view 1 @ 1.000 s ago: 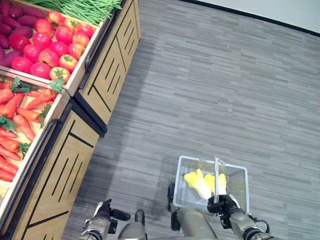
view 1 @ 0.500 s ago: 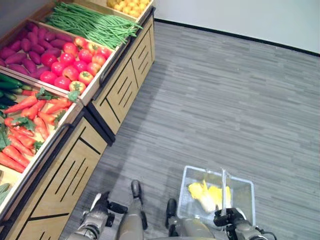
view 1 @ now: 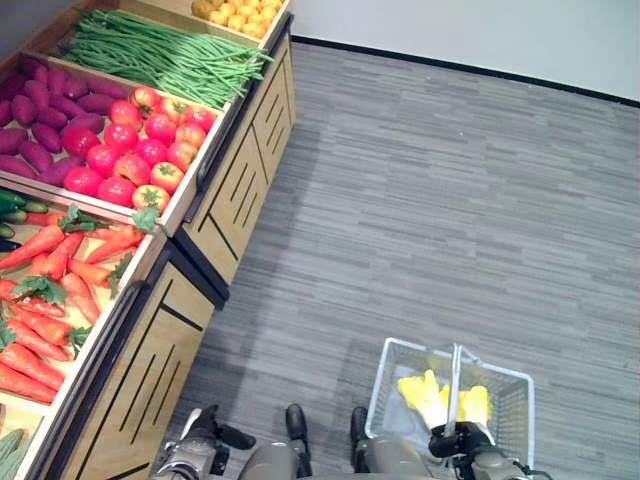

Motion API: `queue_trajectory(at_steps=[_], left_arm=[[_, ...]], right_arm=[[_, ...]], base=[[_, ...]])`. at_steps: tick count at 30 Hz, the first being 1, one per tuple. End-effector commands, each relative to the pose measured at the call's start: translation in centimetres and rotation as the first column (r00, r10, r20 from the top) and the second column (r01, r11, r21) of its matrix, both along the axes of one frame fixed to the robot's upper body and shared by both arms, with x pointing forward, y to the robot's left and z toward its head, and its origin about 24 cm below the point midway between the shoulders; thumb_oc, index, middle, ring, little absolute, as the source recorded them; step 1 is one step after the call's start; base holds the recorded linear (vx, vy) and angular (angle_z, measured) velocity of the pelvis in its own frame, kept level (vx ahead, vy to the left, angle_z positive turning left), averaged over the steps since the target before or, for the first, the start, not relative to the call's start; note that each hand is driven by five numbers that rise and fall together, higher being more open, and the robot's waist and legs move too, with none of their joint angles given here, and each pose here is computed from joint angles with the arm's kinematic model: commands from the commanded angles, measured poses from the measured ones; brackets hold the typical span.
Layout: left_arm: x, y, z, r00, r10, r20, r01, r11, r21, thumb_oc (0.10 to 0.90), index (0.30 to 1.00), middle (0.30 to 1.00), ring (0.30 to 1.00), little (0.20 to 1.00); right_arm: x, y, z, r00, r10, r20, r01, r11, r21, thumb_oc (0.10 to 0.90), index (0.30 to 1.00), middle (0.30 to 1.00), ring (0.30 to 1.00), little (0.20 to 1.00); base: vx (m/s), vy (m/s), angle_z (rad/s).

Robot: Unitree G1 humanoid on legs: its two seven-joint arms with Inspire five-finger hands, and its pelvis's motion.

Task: Get the vegetables into the basket

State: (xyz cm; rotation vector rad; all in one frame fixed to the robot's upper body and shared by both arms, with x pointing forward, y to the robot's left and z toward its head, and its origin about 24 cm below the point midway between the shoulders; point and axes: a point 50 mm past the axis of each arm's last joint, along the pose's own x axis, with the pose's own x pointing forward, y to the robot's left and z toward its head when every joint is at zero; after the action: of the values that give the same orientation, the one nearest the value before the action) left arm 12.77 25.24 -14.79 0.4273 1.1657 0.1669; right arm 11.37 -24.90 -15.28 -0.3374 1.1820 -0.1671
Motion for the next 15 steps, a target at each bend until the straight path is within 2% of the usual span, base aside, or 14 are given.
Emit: queue_trajectory(at_steps=[1,10,15], left_arm=[[-0.52,0.24,-0.08,1.0,0.005,-0.011,-0.005,1.0,0.016,0.9,1.0,1.0,1.0,1.0],[-0.88,0.66,-0.06,0.999,0.039,-0.01,-0.039,0.999,0.008,0.9,1.0,1.0,1.0,1.0],[-0.21,0.81,0.2,0.999,0.051,0.018,-0.051,0.999,0.003,0.9,1.0,1.0,1.0,1.0]], right_arm=[[-2.87,-0.72,-0.53,0.989,0.075,-0.126,-0.08,0.996,-0.039,0.4,0.3,0.3,0.3,0.3],[-2.59,-0.26,-0.58,0.993,0.058,-0.1,-0.059,0.998,-0.016,0.4,0.3,0.3,0.3,0.3],[-1.99,-0.06,-0.5,0.991,0.094,-0.093,-0.096,0.995,-0.019,0.4,0.3,0.3,0.3,0.3]], base=[[0.03,0.188,-0.05],[0.03,0.162,0.1],[0.02,-0.008,0.42]])
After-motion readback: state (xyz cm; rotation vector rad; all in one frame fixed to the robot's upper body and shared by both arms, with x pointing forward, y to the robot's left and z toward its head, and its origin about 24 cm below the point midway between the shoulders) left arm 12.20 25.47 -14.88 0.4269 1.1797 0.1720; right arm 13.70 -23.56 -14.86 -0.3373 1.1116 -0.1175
